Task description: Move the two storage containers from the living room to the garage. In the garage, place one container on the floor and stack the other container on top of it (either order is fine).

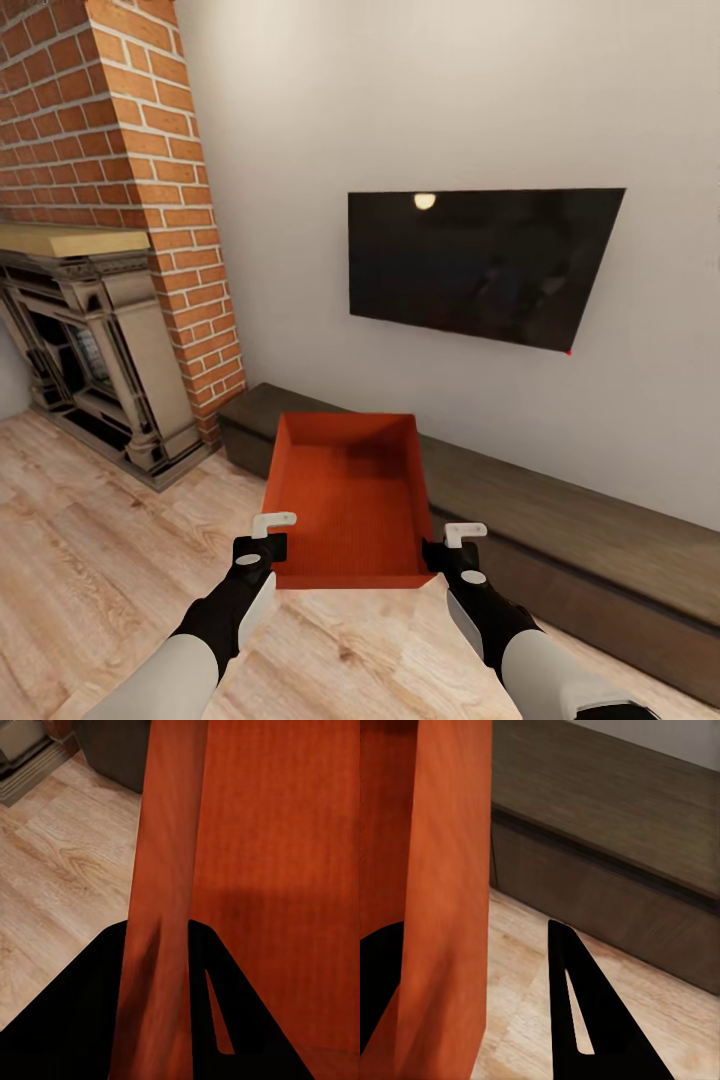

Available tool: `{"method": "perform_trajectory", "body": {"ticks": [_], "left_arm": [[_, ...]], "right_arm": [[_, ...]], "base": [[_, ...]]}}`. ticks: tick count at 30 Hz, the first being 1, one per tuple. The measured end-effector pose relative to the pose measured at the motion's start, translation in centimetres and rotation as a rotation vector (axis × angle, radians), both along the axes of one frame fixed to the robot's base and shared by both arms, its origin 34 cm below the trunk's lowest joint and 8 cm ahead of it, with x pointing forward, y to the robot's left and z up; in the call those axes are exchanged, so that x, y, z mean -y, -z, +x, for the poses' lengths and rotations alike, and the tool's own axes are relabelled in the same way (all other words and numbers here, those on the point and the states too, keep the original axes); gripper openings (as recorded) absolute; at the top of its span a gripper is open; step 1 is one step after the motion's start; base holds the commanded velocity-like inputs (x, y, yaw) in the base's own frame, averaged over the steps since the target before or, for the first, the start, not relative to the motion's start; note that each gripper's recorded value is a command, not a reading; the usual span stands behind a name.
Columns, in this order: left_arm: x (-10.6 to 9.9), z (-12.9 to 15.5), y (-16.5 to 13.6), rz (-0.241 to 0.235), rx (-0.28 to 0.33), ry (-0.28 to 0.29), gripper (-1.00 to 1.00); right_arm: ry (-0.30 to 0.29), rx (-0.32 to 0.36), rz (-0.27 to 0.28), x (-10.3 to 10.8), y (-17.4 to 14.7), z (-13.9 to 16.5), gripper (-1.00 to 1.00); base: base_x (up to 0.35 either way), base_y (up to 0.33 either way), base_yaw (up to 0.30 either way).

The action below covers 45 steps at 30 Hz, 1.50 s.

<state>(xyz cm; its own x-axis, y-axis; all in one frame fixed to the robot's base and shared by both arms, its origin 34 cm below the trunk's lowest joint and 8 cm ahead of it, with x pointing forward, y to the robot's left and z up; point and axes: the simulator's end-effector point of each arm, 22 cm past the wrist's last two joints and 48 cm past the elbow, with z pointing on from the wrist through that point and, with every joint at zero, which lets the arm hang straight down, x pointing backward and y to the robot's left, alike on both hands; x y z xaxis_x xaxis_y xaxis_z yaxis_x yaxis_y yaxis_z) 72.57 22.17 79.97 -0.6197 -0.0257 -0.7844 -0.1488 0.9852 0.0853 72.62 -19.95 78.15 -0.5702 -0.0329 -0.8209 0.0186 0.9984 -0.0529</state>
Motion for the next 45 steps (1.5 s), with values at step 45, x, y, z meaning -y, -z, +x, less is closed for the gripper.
{"method": "perform_trajectory", "body": {"ticks": [45], "left_arm": [[0.0,0.8,-4.0,0.000,0.068,0.000,-1.00]], "right_arm": [[0.001,0.068,0.001,0.0,-4.0,0.9,-1.00]], "base": [[0.000,0.000,0.000]]}}
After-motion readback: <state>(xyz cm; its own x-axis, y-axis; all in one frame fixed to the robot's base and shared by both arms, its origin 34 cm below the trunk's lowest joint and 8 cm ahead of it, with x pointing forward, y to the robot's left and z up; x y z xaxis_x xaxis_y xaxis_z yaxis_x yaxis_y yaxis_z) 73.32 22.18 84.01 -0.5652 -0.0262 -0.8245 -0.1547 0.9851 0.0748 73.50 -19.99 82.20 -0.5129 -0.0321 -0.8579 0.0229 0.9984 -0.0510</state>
